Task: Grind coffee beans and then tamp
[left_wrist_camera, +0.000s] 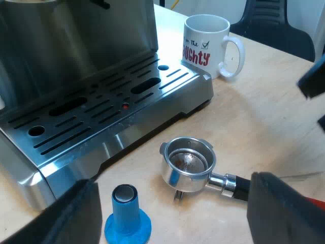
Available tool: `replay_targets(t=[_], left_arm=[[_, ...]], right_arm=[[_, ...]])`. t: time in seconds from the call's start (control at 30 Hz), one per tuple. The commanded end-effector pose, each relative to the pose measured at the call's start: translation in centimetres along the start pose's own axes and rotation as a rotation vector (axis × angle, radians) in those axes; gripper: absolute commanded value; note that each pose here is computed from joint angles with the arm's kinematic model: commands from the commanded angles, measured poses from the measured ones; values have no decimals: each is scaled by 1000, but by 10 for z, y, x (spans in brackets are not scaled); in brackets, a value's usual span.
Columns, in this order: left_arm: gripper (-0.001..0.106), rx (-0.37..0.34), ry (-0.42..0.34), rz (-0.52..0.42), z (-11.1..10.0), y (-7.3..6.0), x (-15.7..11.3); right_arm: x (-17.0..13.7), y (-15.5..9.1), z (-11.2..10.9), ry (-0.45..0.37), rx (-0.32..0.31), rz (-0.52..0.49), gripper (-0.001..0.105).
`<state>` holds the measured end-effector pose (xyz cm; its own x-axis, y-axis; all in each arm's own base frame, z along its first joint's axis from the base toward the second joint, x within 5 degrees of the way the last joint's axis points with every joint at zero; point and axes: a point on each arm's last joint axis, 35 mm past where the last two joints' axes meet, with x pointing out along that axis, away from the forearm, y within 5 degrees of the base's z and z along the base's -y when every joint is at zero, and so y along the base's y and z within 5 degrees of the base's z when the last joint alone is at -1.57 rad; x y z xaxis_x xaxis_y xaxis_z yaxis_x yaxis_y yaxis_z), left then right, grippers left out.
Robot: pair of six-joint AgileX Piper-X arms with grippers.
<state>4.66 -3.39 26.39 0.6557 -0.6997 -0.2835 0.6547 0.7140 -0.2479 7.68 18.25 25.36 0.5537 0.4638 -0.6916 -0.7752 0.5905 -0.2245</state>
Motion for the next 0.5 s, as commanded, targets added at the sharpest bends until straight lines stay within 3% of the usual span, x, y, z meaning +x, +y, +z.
replay_targets(t=[0.03, 0.27, 0.5], left_arm=[[63, 2, -7, -5, 2, 0, 0], [63, 2, -7, -5, 2, 0, 0], [63, 2, -8, 2, 2, 0, 0]], right_arm=[[-9, -3, 6, -52, -52, 0, 59], [-28, -10, 12, -171, -37, 2, 59], [-33, -12, 13, -194, -27, 3, 59]])
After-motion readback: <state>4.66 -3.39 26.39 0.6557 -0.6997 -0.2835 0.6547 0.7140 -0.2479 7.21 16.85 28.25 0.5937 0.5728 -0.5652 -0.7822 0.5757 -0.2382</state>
